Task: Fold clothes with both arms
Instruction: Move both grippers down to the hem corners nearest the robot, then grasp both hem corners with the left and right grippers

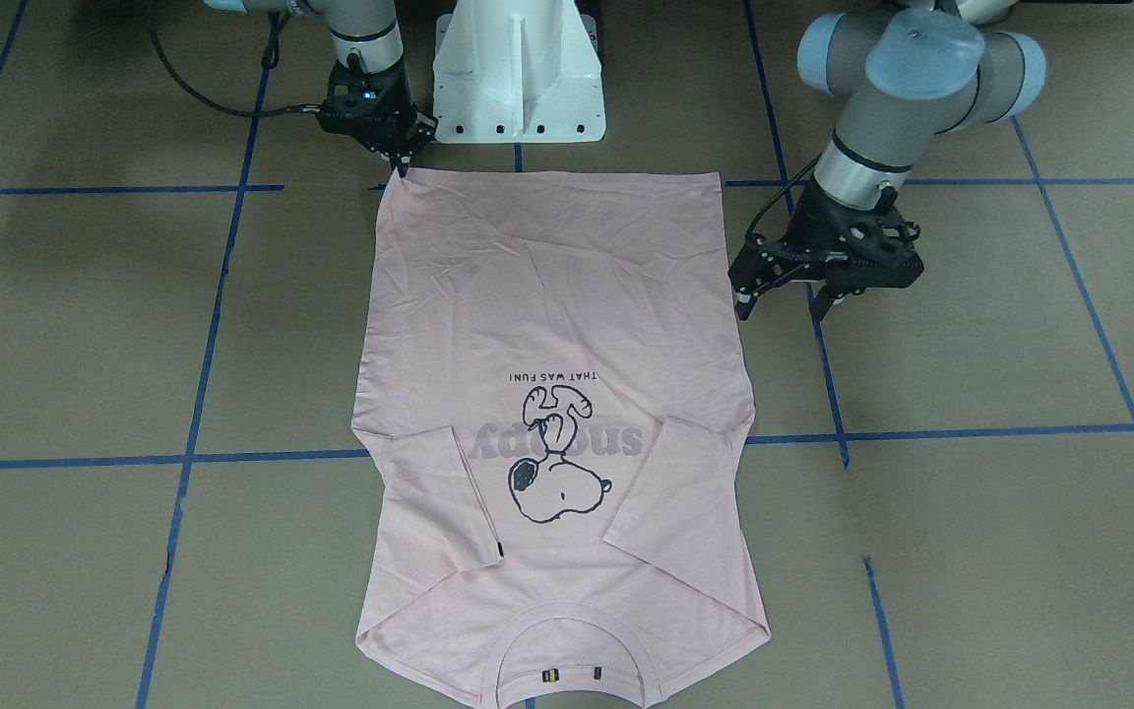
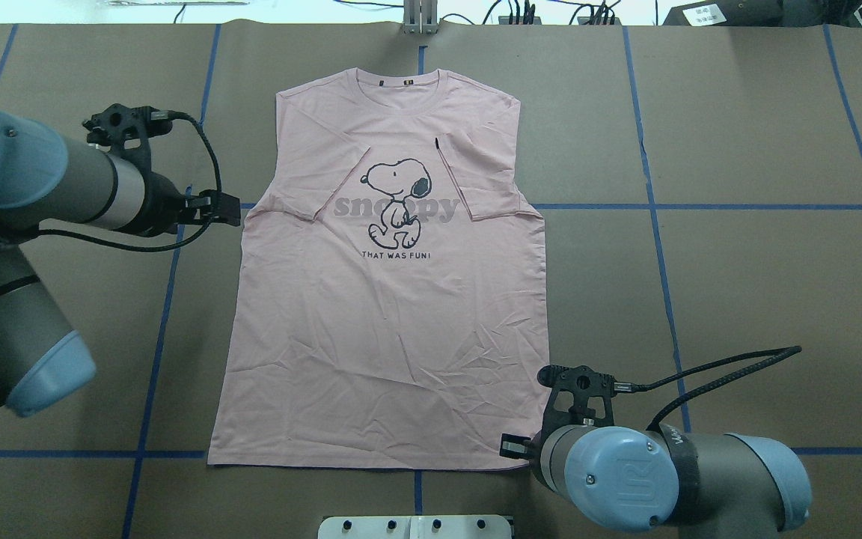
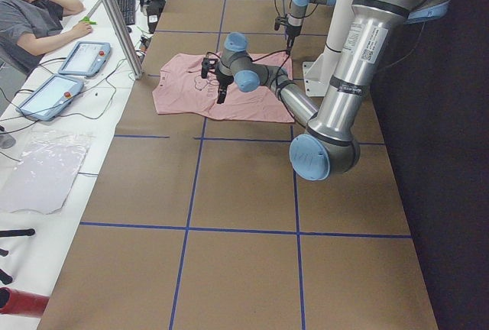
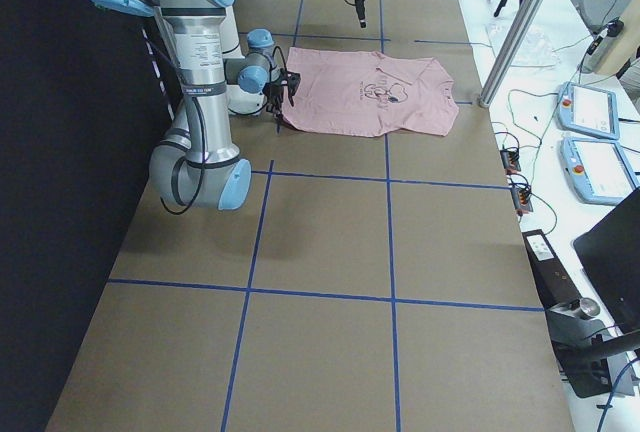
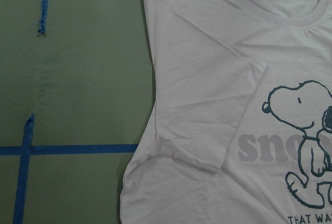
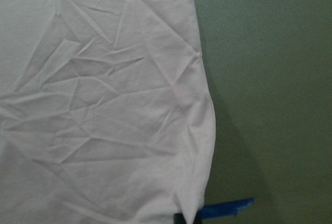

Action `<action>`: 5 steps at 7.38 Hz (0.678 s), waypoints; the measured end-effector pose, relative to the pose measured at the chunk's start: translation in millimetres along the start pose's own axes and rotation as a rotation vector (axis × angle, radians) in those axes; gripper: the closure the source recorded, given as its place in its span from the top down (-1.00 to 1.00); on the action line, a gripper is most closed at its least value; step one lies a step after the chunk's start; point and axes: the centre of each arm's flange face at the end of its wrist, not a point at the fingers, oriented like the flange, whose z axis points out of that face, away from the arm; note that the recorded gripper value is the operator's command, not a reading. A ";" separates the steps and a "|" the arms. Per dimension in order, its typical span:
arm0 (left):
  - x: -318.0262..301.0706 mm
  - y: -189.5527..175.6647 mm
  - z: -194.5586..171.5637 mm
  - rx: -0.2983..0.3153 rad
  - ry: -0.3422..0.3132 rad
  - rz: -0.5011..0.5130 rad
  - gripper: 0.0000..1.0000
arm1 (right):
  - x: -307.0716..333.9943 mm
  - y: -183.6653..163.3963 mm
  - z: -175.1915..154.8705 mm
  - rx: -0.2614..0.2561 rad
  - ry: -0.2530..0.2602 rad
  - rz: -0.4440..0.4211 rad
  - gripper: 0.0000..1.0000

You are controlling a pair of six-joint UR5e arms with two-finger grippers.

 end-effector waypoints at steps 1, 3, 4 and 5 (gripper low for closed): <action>-6.7 35.6 -7.9 -0.022 0.002 -0.057 1.00 | 0.2 -5.4 -1.6 0.008 -0.002 -0.007 -1.00; 3.2 111.4 8.5 -0.043 -0.026 -0.145 0.98 | -0.9 -13.7 -14.2 0.010 -0.024 -0.065 -1.00; 9.5 148.4 22.8 -0.050 -0.046 -0.179 0.96 | -1.6 -16.1 -22.3 0.006 -0.039 -0.079 -1.00; 12.3 180.7 34.8 -0.059 -0.066 -0.203 0.95 | -1.7 -17.5 -26.2 0.003 -0.045 -0.085 -1.00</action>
